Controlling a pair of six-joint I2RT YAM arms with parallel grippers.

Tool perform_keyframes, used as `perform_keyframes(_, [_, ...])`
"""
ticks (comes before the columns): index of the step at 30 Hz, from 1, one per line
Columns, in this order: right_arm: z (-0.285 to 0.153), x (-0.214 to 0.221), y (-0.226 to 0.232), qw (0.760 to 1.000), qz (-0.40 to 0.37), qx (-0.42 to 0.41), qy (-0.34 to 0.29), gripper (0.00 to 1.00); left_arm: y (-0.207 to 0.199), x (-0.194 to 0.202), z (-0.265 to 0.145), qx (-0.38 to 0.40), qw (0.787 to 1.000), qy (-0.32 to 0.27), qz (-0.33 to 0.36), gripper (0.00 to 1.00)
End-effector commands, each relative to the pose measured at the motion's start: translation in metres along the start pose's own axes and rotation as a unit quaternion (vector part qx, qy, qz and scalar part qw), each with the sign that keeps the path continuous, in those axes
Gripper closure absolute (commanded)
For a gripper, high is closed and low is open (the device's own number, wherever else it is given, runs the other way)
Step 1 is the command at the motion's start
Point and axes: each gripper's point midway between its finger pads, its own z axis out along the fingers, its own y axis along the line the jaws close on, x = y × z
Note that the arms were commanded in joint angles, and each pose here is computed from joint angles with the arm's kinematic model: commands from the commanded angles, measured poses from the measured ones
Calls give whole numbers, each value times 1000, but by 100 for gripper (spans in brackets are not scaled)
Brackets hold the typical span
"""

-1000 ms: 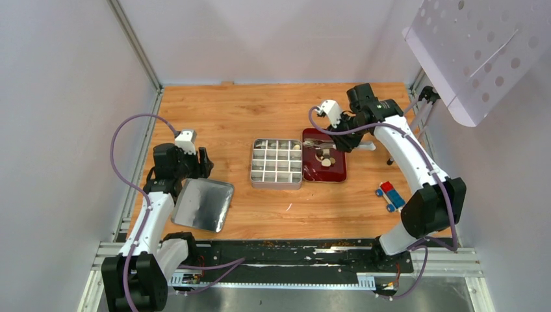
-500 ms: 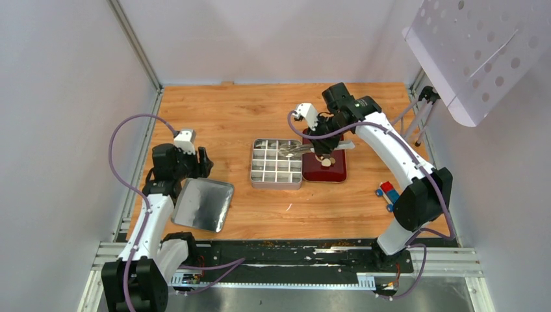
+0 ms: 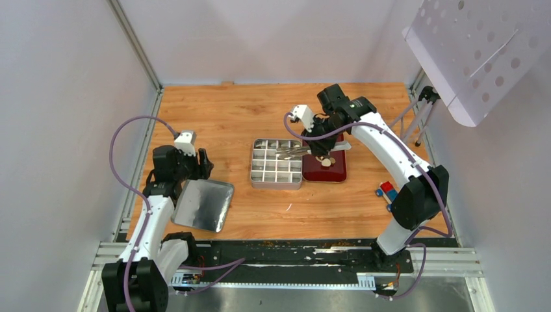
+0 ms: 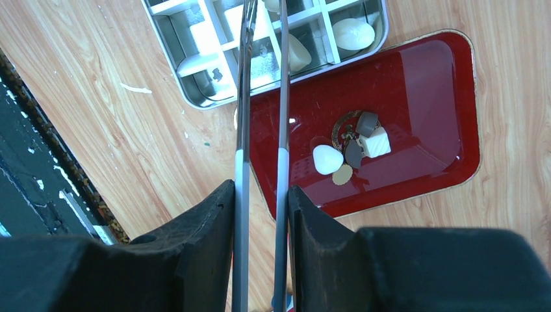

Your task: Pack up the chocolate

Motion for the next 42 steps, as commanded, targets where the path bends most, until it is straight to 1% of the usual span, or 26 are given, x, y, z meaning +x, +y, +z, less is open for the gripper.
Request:
perform_keyframes(1, [-8,-25,-10,999,-10,25,-37,68,1,-11,-2,-2,1000,-23,1,31])
perform_keyframes(6, [-9,-23,-11,999,-8,32,-36,62,1,-11,-1,-1,1000,-23,1,30])
perform_keyframes(7, [-8,-22,-10,999,-8,31,-35,62,1,-11,-1,-1,1000,-22,0,31])
perform_keyframes(12, [-17,-19,-15,998,-9,50,-34,73,1,-10,0,0,1000,-20,-1,30])
perform_keyframes(16, [-33,-3,-30,996,18,74,-35,80,1,-10,1,1,1000,-17,-1,31])
perform_keyframes(20, [-49,23,-47,992,59,103,-31,81,1,-11,3,2,1000,-15,-2,31])
perform_keyframes(26, [-57,71,-63,984,119,132,-8,80,1,-9,4,4,1000,-9,-4,31])
perform_keyframes(31, [-52,92,-68,980,139,139,12,78,1,-9,5,4,1000,-8,-4,31])
perform_keyframes(36, [-45,94,-71,981,148,127,12,77,2,-9,4,2,1000,-9,-3,31])
perform_keyframes(40, [-41,87,-70,983,150,106,3,70,2,-6,4,0,1000,-8,-3,31])
perform_keyframes(42, [-40,84,-71,984,149,99,1,69,3,-6,4,-1,1000,-8,-3,31])
